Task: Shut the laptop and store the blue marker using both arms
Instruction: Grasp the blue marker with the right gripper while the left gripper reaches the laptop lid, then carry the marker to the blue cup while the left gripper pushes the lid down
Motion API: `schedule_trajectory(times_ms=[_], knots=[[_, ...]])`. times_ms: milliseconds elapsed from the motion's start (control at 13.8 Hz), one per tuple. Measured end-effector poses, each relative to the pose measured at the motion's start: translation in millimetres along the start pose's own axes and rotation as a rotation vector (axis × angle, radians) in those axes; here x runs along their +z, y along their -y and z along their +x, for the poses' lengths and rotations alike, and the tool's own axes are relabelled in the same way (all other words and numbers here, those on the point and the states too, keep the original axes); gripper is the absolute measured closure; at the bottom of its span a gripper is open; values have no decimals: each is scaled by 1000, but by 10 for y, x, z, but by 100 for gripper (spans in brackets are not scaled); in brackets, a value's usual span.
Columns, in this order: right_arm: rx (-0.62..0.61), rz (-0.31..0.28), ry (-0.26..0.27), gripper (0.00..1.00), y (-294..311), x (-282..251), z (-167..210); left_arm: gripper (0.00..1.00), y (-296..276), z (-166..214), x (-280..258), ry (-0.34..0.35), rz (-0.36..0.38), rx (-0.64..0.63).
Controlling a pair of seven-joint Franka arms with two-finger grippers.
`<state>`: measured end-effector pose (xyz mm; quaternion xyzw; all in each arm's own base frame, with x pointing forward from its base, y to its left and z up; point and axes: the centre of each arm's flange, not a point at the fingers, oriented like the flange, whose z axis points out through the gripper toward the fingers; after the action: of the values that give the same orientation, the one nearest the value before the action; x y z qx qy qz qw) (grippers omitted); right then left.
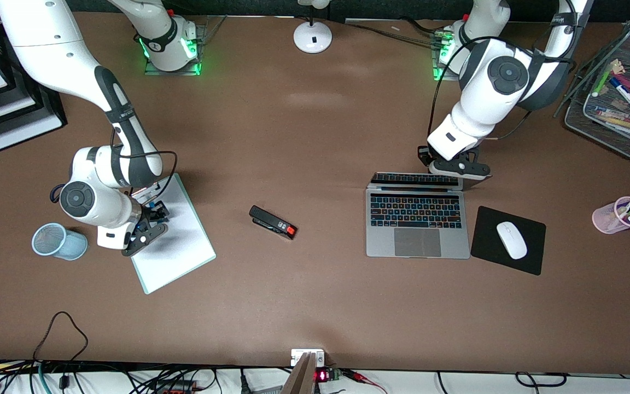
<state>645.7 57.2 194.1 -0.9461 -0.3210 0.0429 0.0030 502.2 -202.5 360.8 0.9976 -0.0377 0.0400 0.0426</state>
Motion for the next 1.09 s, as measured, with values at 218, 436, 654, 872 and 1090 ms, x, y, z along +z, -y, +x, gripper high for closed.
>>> schedule_trajectory(times_ms=[218,436,654,872,1090], knots=[[-1,3,4,50,3,53,-3,99,12,52,49,-30,-11,-1],[-1,3,5,60,3,83,-3,99,35,120,136,-71,-11,15],[-2,3,5,67,4,100,-1,99,122,180,230,-97,6,35],[-2,3,4,81,4,99,0,99,171,236,293,-129,-3,35],[-2,0,1,82,0,80,12,99,250,305,400,-165,-7,42]])
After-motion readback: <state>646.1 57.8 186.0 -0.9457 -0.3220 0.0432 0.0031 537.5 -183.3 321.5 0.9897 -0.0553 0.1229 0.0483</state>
